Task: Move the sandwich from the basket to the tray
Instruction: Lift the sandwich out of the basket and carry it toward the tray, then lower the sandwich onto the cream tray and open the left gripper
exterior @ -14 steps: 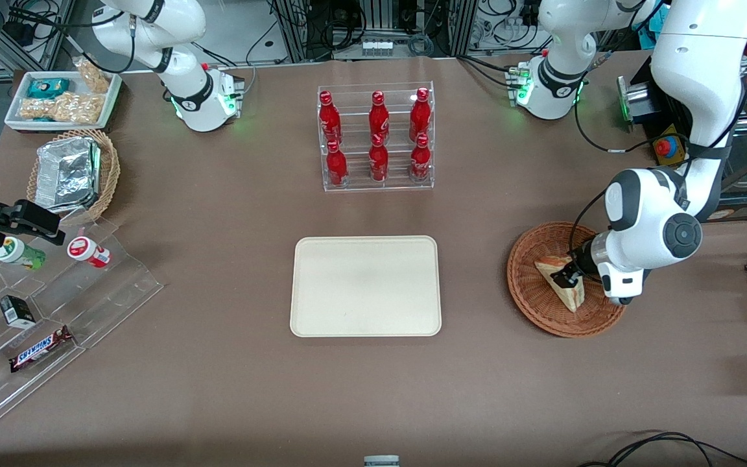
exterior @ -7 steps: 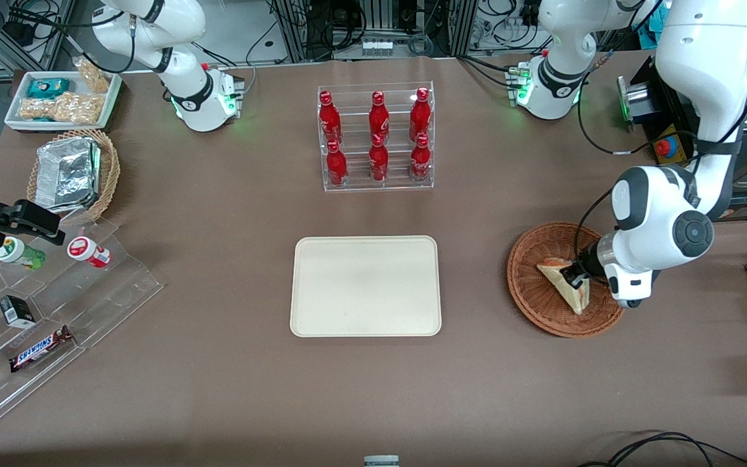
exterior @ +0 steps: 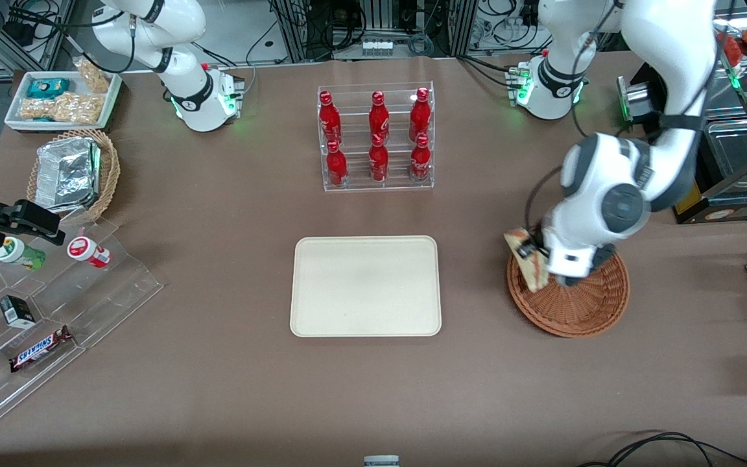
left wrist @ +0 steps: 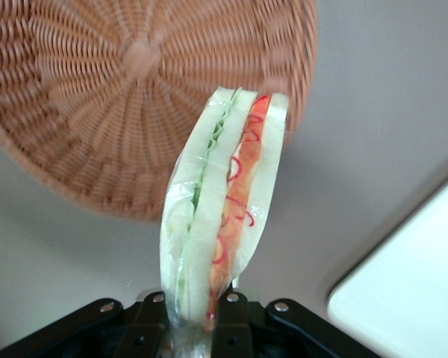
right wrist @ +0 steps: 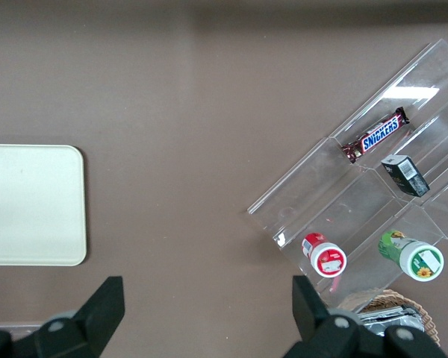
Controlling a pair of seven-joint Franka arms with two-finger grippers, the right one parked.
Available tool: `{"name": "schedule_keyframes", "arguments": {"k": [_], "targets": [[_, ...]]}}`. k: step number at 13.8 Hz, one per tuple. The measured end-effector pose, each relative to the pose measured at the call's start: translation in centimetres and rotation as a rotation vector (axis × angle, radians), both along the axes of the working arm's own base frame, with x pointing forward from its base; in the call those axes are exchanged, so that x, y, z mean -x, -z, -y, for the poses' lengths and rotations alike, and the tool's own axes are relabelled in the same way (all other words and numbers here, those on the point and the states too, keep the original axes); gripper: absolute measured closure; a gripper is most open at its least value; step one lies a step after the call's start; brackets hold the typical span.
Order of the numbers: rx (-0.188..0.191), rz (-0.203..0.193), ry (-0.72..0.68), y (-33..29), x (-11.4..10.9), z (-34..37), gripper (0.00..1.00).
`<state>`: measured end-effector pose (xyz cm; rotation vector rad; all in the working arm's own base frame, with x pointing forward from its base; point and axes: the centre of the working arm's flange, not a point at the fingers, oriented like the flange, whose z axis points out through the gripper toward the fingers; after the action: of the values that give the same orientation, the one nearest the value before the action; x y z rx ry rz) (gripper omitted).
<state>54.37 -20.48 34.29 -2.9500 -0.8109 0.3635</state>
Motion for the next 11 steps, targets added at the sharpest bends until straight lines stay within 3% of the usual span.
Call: {"name": "schedule_keyframes", "arguments": {"k": [2,5,8,11], "targets": [[-0.023,-0.011,0.102,-0.7,2.3,5.3,0.85],[-0.031,0.017,0.204,-1.3,5.3,13.2,0.85],[-0.001,0.041,0.281,-0.9,5.4,19.4,0.86],[0.037,0.037,0.33,2.6,4.0,25.4,0.83]]}}
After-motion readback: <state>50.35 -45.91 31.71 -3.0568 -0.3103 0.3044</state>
